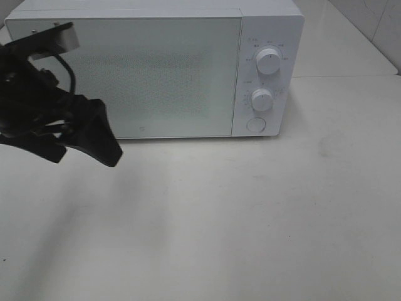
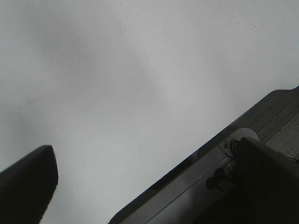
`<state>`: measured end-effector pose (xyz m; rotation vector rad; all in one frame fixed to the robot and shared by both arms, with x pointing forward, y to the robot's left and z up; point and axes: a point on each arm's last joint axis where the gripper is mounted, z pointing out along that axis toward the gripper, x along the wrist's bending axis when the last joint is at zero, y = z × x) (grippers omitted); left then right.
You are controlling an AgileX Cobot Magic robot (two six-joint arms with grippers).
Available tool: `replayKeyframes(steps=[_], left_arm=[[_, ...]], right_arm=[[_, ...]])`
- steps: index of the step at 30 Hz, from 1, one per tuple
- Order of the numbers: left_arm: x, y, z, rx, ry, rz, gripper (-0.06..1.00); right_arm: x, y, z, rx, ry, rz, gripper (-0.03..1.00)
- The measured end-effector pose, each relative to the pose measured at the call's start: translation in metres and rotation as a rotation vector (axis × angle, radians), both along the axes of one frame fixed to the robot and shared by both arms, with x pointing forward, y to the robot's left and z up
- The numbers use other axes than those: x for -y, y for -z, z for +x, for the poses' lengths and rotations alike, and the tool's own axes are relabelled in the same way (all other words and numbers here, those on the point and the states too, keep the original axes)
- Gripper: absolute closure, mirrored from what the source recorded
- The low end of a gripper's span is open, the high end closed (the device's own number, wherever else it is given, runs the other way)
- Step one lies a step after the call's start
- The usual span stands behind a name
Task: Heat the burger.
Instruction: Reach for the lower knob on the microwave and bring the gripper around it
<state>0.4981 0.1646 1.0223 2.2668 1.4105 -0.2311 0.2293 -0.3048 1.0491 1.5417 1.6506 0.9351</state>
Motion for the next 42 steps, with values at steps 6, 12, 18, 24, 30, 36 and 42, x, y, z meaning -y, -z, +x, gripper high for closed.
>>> replayKeyframes(steps=[6, 12, 18, 24, 30, 36, 42], left_arm=[[-0.045, -0.019, -0.003, -0.021, -0.094, 0.021, -0.04], [-0.092, -0.038, -0.011, 0.017, -0.246, 0.116, -0.04], [-0.111, -0.053, -0.024, 0.058, -0.327, 0.140, -0.04], [-0.113, -0.048, -0.056, 0.066, -0.332, 0.149, -0.04], [-0.116, -0.033, -0.086, 0.074, -0.335, 0.187, -0.04], [-0.117, -0.024, -0.123, 0.124, -0.352, 0.181, -0.04], [-0.117, -0.017, -0.155, 0.221, -0.369, 0.166, -0.04]], right_arm=[[0.000, 0.000, 0.000, 0.000, 0.000, 0.000, 0.21], [0.000, 0.000, 0.000, 0.000, 0.000, 0.000, 0.21], [0.000, 0.000, 0.000, 0.000, 0.000, 0.000, 0.21], [0.000, 0.000, 0.000, 0.000, 0.000, 0.000, 0.21], [0.000, 0.000, 0.000, 0.000, 0.000, 0.000, 0.21], [0.000, 0.000, 0.000, 0.000, 0.000, 0.000, 0.21], [0.000, 0.000, 0.000, 0.000, 0.000, 0.000, 0.21]])
